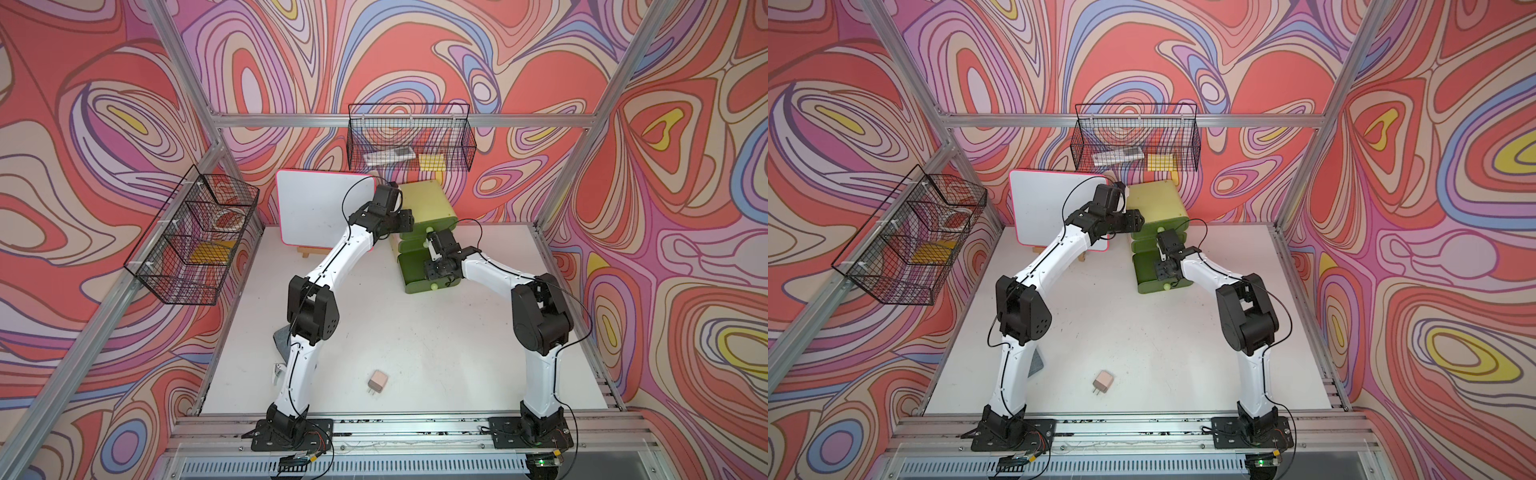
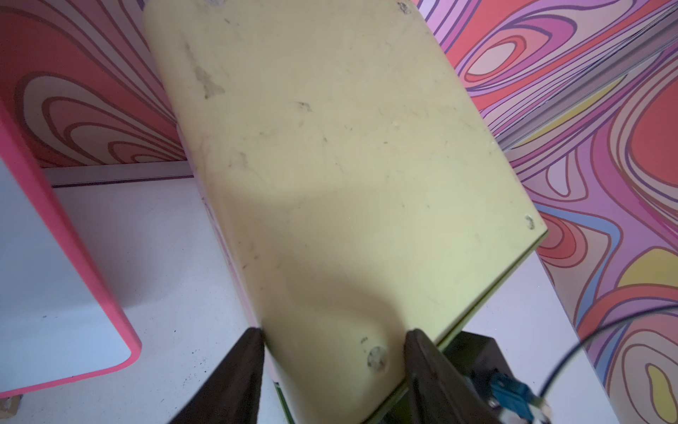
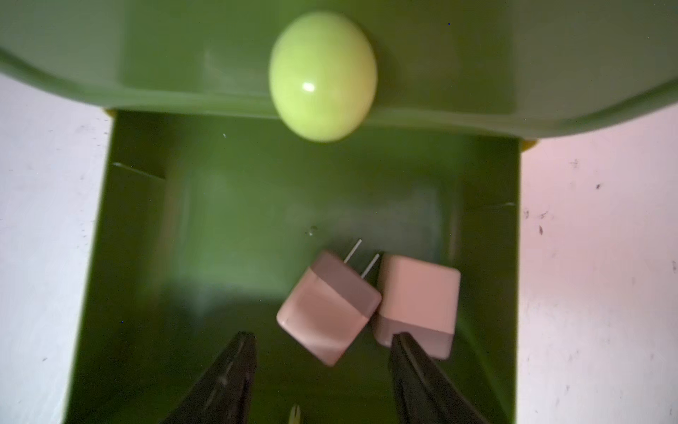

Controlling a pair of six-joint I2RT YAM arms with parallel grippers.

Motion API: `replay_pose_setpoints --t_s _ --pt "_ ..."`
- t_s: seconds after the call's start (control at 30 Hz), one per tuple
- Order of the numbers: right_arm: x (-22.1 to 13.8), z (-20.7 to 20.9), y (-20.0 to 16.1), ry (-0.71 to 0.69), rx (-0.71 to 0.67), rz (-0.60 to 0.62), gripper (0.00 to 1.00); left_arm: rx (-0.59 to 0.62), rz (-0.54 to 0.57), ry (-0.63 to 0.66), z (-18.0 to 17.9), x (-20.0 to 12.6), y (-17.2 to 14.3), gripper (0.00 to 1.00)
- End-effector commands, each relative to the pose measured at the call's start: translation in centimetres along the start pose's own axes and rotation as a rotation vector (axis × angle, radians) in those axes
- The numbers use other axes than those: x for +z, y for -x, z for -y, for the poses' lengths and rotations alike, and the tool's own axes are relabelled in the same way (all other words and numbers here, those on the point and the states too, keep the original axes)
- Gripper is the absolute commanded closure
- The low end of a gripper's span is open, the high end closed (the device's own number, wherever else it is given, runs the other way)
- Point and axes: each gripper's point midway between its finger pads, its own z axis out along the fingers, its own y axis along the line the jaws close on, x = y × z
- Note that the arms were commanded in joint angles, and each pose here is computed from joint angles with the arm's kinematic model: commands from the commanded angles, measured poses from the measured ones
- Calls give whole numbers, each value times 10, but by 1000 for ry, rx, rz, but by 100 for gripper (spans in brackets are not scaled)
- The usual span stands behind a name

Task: Place the plugs into the drawer by color
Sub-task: Place the plug in the drawer, then pick up the plug from the center of the board.

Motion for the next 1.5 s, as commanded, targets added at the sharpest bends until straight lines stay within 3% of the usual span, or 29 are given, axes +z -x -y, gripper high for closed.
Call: replay_pose_setpoints --t_s 0.0,0.13,0.4,0.67,0.9,1.23,1.47 --pt "-56 -20 7 96 18 94 39 21 -64 34 -8 2 -16 40" --pt "-94 -81 -36 168 -108 98 40 17 -70 35 -8 2 -18 40" --pt "-137 -214 -161 373 -371 22 43 7 -80 32 -9 3 -20 40" --pt "-142 -267 -233 418 -582 -77 37 -7 -95 26 -9 4 -24 40" --pt "-122 -273 -242 386 -663 -95 25 6 -80 32 -8 -2 -18 40" --pt "-97 -286 -239 354 -726 -94 20 3 -76 26 -8 -3 -17 40" --pt "-68 -280 -211 324 -677 -87 19 2 -72 23 -6 -6 -15 40"
